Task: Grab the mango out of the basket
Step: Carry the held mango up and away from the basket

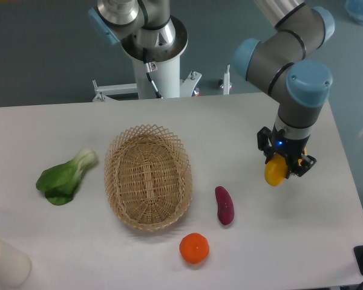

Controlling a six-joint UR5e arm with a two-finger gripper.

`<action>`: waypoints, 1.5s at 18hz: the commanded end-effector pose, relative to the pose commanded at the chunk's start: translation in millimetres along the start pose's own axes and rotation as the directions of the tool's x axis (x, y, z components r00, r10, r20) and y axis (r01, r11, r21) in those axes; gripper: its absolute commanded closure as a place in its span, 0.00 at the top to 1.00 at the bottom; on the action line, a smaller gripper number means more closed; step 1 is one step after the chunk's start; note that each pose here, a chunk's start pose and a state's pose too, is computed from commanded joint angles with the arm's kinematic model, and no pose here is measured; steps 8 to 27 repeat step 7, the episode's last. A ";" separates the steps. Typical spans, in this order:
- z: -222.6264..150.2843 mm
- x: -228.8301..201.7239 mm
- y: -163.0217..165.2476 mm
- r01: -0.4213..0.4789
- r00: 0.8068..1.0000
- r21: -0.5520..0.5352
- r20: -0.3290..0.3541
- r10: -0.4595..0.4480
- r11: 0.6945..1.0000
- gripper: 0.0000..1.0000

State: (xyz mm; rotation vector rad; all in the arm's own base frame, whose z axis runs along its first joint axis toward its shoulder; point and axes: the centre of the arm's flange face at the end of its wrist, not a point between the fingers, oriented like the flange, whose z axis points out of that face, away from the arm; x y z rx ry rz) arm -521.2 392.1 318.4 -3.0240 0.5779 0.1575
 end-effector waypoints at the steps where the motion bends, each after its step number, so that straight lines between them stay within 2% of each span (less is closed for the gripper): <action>1: 0.7 0.4 0.0 0.000 1.000 0.000 -0.002 0.000 1.000 0.30; 27: 0.9 0.4 0.1 0.001 1.000 0.000 0.002 -0.001 1.000 0.29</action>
